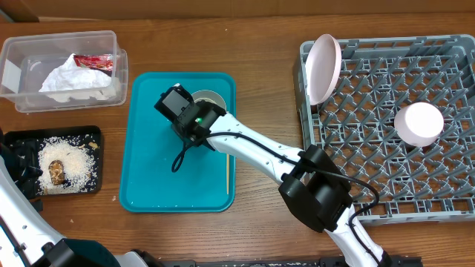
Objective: Sort waste into correct bins and load items into the dishwasher
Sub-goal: 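Reach the right gripper to the small white bowl and grasp it, then carry the bowl over the dish rack with the right gripper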
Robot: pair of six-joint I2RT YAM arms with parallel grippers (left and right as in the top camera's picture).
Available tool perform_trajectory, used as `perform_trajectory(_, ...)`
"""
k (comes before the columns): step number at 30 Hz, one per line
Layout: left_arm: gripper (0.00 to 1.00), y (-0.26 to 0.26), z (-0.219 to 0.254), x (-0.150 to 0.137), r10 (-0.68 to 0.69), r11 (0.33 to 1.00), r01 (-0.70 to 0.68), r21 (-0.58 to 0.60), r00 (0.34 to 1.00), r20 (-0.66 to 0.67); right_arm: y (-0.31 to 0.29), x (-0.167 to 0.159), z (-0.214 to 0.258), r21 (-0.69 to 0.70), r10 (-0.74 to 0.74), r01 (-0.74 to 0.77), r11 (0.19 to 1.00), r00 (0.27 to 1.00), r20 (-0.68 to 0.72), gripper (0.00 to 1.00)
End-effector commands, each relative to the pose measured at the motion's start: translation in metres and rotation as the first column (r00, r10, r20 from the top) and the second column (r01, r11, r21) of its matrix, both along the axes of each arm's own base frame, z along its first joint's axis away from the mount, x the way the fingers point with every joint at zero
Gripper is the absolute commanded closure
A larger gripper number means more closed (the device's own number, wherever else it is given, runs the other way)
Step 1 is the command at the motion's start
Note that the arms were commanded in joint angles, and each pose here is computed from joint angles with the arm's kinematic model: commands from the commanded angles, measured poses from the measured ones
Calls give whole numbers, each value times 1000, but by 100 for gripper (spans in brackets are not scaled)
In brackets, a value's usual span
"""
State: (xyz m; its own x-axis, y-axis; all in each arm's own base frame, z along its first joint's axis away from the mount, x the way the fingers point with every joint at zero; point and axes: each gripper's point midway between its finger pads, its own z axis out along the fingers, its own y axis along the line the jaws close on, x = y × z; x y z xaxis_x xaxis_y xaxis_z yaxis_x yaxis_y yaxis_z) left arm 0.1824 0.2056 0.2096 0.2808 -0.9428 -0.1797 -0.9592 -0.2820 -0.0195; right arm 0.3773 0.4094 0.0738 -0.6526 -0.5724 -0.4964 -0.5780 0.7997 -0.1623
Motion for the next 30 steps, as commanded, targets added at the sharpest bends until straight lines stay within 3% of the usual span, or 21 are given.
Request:
perform_trajectory(1, 0, 0, -2, -2, 20, 1000, -20, -2, 1000, -5, 8, 11, 32, 49, -36, 34, 998, 998, 52, 93)
perform_trajectory(7, 0, 0, -2, -2, 20, 1000, -20, -3, 1000, -5, 8, 11, 73, 85, -55, 50, 995, 996, 64, 96)
perform_trajectory(13, 0, 0, -2, -2, 20, 1000, -20, -2, 1000, -6, -15, 9, 144, 145, -150, 133, 980, 982, 115, 96)
perform_trajectory(22, 0, 0, -2, -2, 20, 1000, -20, -2, 1000, -5, -123, -7, 259, 218, -354, 311, 925, 915, 196, 96)
perform_trajectory(27, 0, 0, -2, -2, 20, 1000, -20, -3, 1000, -6, -212, -14, 304, 278, -510, 452, 848, 837, 195, 96)
perform_trajectory(30, 0, 0, -2, -2, 20, 1000, -20, -2, 1000, -6, -273, -21, 321, 307, -633, 568, 763, 754, 176, 96)
